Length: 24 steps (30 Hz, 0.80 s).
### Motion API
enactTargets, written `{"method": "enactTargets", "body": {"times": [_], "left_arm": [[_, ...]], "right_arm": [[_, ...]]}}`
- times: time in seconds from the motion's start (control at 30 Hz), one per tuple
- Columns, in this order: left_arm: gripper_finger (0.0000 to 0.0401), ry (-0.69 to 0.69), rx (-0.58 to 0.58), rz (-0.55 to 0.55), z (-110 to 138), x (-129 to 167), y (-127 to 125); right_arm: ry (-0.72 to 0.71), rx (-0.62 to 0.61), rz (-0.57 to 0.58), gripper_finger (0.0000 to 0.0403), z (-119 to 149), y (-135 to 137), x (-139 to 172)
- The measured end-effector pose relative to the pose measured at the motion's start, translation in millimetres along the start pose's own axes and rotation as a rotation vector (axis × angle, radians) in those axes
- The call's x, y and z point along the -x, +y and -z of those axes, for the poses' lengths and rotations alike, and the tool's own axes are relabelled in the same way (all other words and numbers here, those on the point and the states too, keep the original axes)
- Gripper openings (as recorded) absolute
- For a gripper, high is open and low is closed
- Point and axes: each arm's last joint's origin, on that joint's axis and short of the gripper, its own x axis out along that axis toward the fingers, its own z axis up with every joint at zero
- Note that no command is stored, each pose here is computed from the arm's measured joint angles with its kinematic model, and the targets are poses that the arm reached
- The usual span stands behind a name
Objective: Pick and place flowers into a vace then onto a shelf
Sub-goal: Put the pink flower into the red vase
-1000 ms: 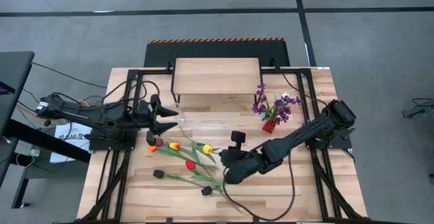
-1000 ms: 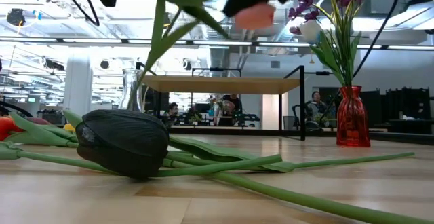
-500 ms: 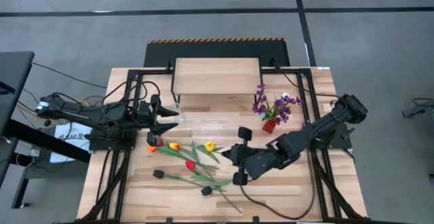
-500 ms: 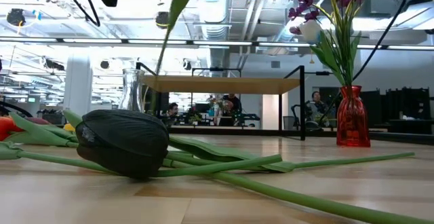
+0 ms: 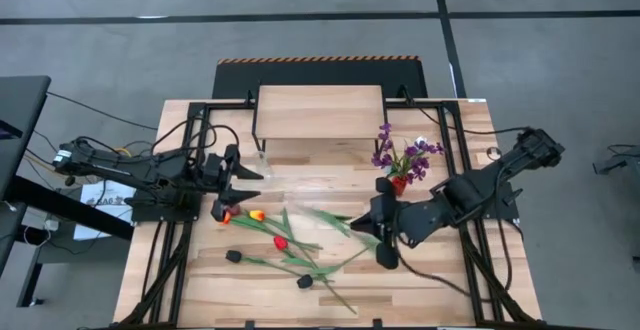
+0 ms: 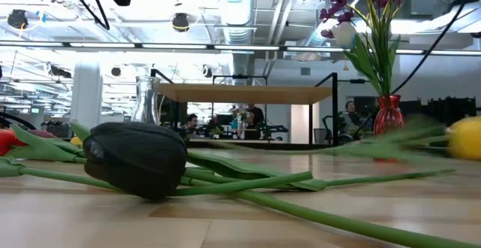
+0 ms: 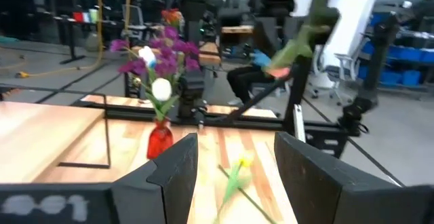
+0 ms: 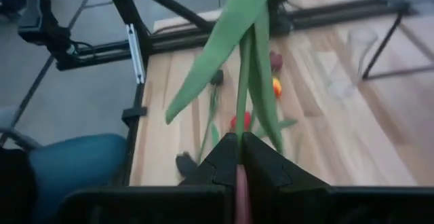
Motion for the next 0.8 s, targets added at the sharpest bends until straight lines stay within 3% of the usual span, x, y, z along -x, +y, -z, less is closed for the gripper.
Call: {"method": "enactTargets", "body": {"times": [0.37,0.6,0.8], "left_arm": [[0.0185,0.001,-0.086,0.109,0,-1,-3],[0.0185,0.089,-0.086,0.119,17,-27,-5],[0.0185,0.081,-0.095,0.156,22,-41,-7]], "right_arm": [[0.227,-0.098,0.043,0.0008,19,-10,-2],[0.284,-0.086,0.042,0.0008,26,-6,-21],[0.322,-0.077,0.042,0.0008,31,-4,-29]]}}
